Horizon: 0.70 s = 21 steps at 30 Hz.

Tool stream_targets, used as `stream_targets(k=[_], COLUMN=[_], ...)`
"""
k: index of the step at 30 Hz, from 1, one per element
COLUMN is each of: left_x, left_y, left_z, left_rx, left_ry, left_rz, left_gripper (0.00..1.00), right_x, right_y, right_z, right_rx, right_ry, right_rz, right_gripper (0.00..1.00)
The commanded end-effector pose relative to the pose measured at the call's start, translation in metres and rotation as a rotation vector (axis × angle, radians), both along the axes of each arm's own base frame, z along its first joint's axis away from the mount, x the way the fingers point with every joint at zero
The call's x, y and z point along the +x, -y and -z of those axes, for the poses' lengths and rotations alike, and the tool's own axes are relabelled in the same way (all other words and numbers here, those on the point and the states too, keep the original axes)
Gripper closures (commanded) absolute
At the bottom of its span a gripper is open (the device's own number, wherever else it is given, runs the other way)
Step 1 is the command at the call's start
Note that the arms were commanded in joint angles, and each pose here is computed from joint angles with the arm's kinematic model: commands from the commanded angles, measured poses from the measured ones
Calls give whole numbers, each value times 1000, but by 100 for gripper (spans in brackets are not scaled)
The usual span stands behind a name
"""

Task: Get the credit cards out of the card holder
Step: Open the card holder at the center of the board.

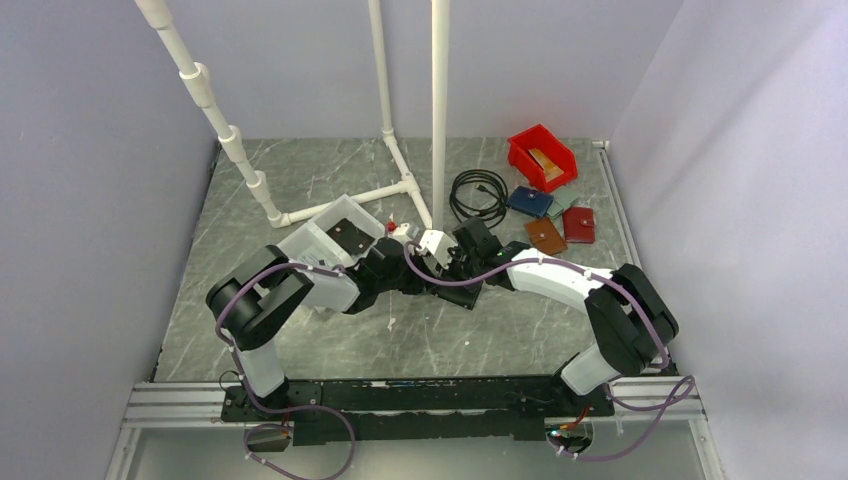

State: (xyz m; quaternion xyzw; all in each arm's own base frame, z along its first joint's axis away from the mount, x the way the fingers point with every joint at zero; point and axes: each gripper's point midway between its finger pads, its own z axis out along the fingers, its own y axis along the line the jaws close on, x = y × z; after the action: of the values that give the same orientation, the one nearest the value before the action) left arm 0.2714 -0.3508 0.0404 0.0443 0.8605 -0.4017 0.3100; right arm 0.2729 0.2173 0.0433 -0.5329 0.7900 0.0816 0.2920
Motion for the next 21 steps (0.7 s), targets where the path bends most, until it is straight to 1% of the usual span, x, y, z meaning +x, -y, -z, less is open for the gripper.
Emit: stream_targets(k=[1,2,5,11,21], left_x=[-5,-6,-8,-13,-16], left_y=[-11,-11,-10,-15,-29], left_z=[12,12,12,8,5], left_rx=[59,53,39,50,91], left_ry=[-2,-2,3,20,54], left_rz=[-2,-2,4,14,7], left_gripper=[97,97,100,100,100], right_x=[6,6,3,-8,1], right_y=[7,8,6,4,12], right_z=[-7,-8,-12,-23,-34], right_rx=[-30,-33,-30,2,56], right_ry=[24,24,14,-17,-15], right_rz=[5,2,-20,-81,-16], right_gripper=[98,100,100,100,100])
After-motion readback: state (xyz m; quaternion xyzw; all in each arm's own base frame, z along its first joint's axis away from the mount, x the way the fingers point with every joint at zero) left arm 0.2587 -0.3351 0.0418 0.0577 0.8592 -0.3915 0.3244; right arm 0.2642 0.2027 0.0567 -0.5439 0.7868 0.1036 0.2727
